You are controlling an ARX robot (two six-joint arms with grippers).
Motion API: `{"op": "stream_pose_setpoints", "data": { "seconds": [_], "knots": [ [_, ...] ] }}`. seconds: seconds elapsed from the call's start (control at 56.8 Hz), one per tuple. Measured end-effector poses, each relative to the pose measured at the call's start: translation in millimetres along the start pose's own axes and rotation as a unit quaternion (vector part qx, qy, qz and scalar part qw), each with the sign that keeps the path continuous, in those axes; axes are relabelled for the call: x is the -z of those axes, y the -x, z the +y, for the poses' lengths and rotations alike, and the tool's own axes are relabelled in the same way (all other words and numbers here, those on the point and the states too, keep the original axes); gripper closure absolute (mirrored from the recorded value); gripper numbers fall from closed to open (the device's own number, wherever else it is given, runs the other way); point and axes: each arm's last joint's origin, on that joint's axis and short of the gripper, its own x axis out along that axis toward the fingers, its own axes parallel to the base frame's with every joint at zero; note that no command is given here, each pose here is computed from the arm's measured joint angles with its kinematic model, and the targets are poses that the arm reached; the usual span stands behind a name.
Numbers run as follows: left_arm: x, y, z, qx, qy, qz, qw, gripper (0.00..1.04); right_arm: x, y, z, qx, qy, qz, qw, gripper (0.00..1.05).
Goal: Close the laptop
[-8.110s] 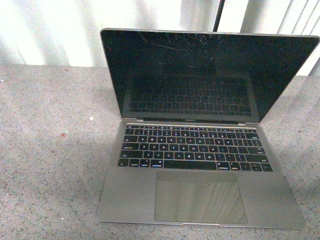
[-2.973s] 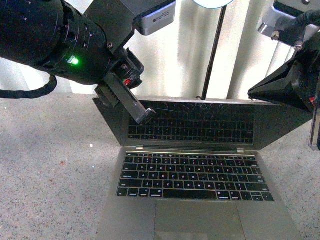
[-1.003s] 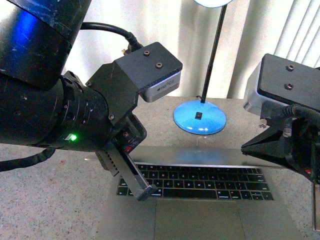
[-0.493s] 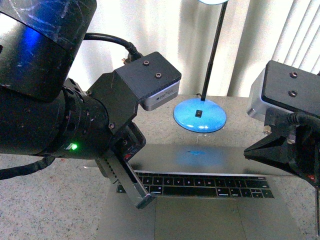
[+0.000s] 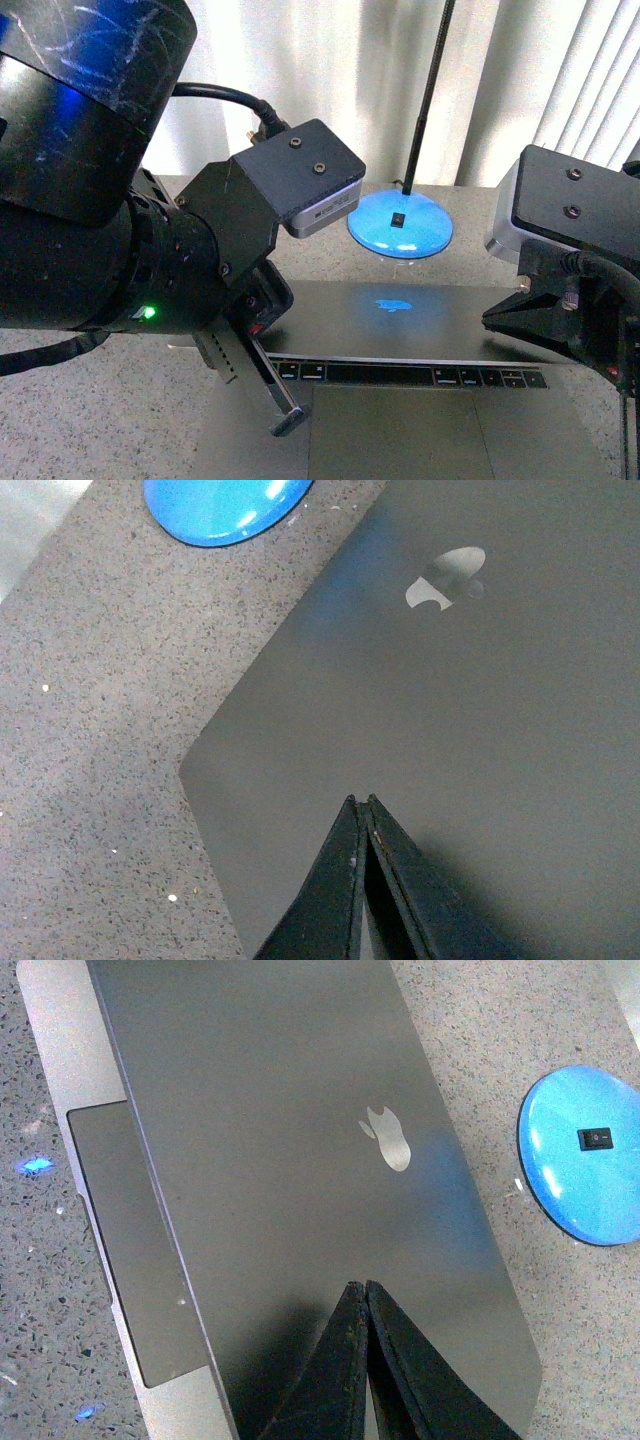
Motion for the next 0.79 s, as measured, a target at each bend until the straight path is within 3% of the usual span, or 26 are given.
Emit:
{"op": "stream_pose_setpoints", "data": {
  "seconds": [0.792],
  "knots": [
    [13.8, -7.0, -8.2, 0.016, 0.002, 0.014, 1.000, 1.01, 5.5, -15.4, 8.6, -0.018, 0.003, 0.006, 1.000, 1.02]
  ]
}}
